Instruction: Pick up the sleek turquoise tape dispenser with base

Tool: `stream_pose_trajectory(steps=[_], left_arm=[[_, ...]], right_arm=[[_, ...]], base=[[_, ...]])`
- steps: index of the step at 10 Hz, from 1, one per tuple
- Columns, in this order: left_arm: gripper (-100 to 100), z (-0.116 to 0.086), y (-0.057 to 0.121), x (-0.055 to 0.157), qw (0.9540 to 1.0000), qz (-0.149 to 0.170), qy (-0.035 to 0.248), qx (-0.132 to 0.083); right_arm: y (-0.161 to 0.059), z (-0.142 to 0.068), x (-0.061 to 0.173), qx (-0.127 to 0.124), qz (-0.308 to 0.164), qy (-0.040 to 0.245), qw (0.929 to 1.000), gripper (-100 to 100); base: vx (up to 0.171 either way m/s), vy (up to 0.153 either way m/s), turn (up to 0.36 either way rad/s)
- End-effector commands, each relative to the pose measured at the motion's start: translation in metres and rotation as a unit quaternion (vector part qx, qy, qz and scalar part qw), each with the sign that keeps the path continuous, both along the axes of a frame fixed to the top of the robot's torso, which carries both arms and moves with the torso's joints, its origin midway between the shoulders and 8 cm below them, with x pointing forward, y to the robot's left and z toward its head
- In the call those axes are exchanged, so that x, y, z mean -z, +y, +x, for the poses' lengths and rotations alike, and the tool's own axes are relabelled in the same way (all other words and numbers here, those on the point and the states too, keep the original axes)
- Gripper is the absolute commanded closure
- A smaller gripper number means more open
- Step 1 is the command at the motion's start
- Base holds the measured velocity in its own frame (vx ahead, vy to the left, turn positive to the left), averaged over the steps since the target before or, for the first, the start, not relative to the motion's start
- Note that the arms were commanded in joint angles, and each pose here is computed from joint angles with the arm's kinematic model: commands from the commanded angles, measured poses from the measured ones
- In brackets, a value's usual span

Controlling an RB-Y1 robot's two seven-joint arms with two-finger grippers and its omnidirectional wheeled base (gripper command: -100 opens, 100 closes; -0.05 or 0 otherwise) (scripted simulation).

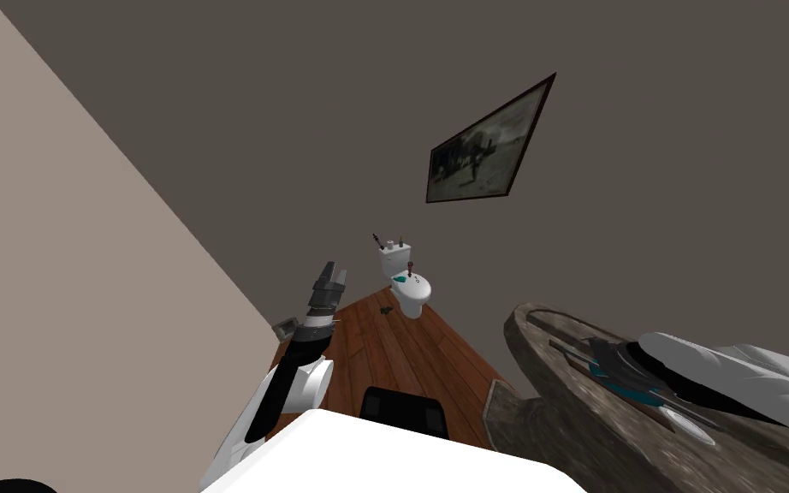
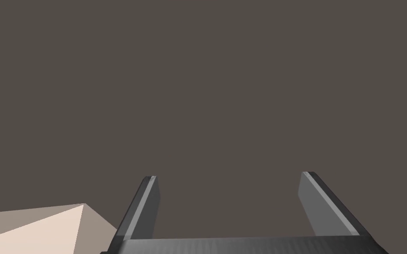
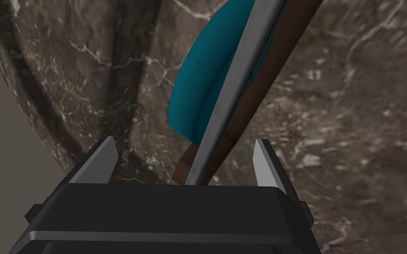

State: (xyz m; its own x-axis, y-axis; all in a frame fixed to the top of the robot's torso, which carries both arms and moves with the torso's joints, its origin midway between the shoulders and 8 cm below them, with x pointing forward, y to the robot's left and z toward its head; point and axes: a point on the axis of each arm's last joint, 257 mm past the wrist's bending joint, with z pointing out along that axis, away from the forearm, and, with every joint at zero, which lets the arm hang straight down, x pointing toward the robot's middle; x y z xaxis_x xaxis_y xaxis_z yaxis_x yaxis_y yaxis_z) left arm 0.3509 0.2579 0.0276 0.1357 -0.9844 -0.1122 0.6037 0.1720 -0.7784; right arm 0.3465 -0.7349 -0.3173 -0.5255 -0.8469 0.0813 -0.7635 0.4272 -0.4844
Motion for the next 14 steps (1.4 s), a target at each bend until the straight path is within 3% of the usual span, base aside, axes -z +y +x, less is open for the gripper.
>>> stream_pose_trajectory(steps=[1, 2, 4, 5, 6, 7, 8, 12, 13, 14], left_arm=[[0, 0.0, 0.0, 0.0, 1.0, 0.0, 0.0, 0.0], [0, 0.0, 0.0, 0.0, 1.0, 0.0, 0.0, 0.0], [0, 0.0, 0.0, 0.0, 1.0, 0.0, 0.0, 0.0], [0, 0.0, 0.0, 0.0, 1.0, 0.0, 0.0, 0.0], [0, 0.0, 0.0, 0.0, 1.0, 0.0, 0.0, 0.0], [0, 0.0, 0.0, 0.0, 1.0, 0.0, 0.0, 0.0], [0, 0.0, 0.0, 0.0, 1.0, 0.0, 0.0, 0.0], [0, 0.0, 0.0, 0.0, 1.0, 0.0, 0.0, 0.0], [0, 0.0, 0.0, 0.0, 1.0, 0.0, 0.0, 0.0], [0, 0.0, 0.0, 0.0, 1.0, 0.0, 0.0, 0.0]], right_arm=[[-0.001, -0.009, 0.005, 0.013, 0.003, 0.003, 0.9999, -100], [-0.009, -0.014, 0.001, 0.03, 0.001, -0.006, 0.9995, -100], [-0.007, -0.023, 0.009, 0.032, 0.004, 0.007, 0.9994, -100], [-0.014, -0.031, 0.007, 0.055, 0.005, -0.002, 0.9985, -100], [-0.014, -0.038, 0.013, 0.054, 0.006, 0.009, 0.9985, -100], [-0.013, -0.033, 0.01, 0.051, 0.005, 0.005, 0.9987, -100], [-0.013, -0.033, 0.011, 0.052, 0.005, 0.005, 0.9986, 100], [-0.013, -0.033, 0.011, 0.052, 0.006, 0.005, 0.9986, 100], [-0.013, -0.033, 0.011, 0.052, 0.006, 0.005, 0.9986, 0], [-0.007, -0.023, 0.01, 0.032, 0.004, 0.008, 0.9994, 100]], base=[[-0.058, -0.024, 0.182], [-0.073, -0.018, 0.227], [-0.049, -0.02, 0.052], [-0.051, -0.03, 0.189], [-0.061, -0.025, 0.149], [-0.023, -0.008, 0.015], [0.0, 0.0, 0.0], [0.0, 0.0, 0.0], [0.0, 0.0, 0.0], [0.072, 0.017, -0.239]])
